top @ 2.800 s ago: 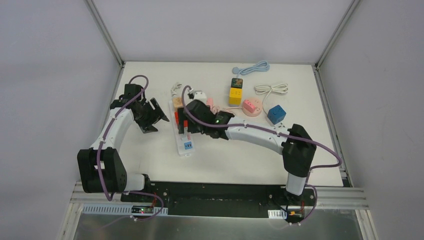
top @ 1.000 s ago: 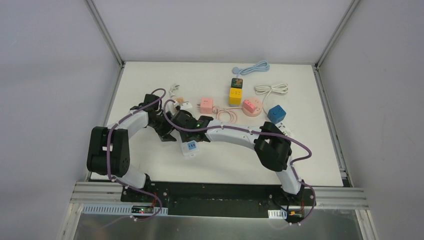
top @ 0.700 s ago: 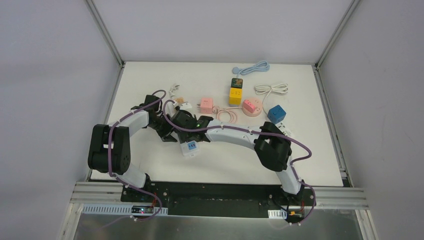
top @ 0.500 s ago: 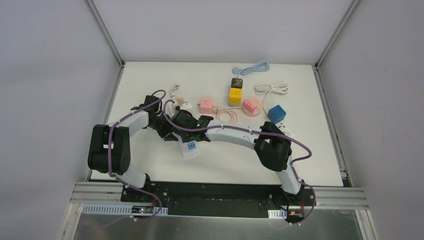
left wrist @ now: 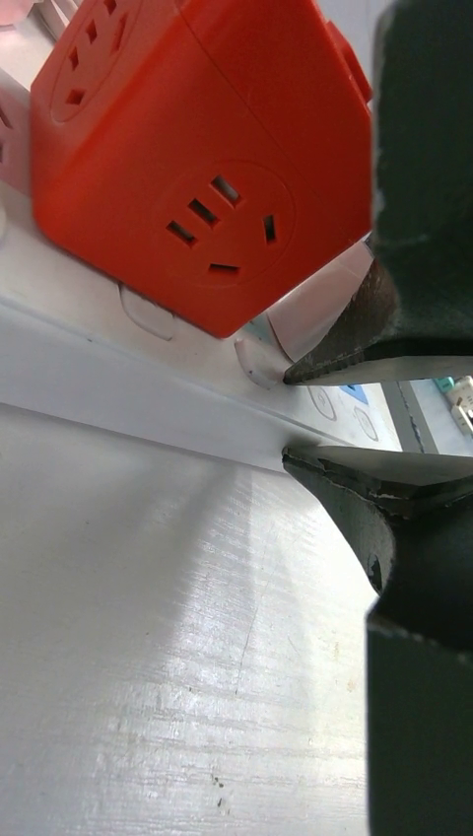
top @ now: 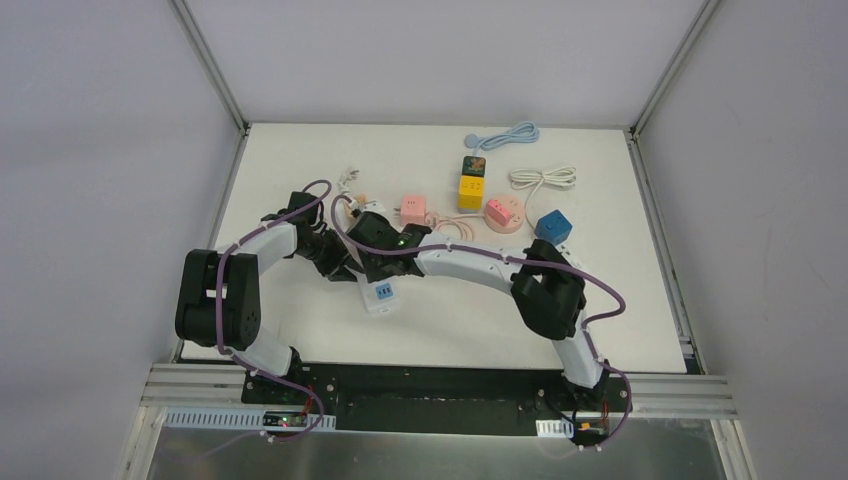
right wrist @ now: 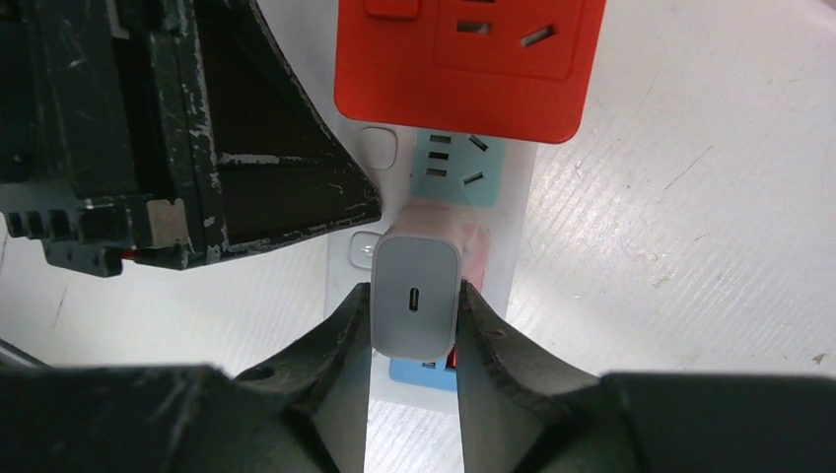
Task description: Pull the plug off the socket
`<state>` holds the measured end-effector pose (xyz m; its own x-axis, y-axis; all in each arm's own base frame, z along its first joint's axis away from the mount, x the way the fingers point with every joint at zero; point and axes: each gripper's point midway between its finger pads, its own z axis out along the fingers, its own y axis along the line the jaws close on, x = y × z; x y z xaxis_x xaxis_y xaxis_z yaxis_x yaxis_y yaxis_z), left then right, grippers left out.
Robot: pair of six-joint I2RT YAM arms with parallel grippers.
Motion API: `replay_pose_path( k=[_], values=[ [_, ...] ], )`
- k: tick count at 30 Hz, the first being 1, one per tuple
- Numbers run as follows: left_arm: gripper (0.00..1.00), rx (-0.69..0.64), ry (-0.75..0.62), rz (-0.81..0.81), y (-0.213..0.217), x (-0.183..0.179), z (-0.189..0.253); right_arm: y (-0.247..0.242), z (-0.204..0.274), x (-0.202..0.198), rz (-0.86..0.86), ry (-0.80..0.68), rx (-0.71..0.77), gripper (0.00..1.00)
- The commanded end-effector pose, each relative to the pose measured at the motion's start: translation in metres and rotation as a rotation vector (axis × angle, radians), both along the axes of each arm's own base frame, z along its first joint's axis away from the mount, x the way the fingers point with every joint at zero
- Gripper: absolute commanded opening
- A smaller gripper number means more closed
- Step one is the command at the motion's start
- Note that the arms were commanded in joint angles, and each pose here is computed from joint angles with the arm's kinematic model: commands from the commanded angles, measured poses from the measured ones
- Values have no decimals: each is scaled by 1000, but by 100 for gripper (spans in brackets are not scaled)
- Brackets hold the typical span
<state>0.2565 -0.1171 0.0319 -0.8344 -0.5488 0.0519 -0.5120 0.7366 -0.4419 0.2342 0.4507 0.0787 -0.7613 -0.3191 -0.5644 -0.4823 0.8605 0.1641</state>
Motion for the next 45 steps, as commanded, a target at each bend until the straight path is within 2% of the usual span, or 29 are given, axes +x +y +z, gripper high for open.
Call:
replay_pose_path(
  k=[1,8,15,21,23,27,29,38,45],
  values=[
    [27,127,162,-9,19,-37,-27,36,52,6,66,-165,138,0],
    [26,130,175,-18,19,-39,-28,39,84,8,55,-209,215,0],
    [26,114,208,-24,17,-43,-33,37,109,19,13,-163,303,0],
    [26,113,223,-24,16,-44,-35,44,121,10,42,-80,413,0],
    [26,111,226,-23,16,-45,-36,43,118,12,47,-93,395,0],
    [25,111,232,-23,16,-46,-37,36,100,16,57,-207,245,0],
    [25,112,235,-23,16,-46,-37,32,100,19,52,-246,215,0],
    [25,125,235,-24,18,-46,-38,31,153,17,41,-240,393,0],
    [26,99,171,-35,14,-34,-23,-26,165,52,-76,-384,277,0]
  ],
)
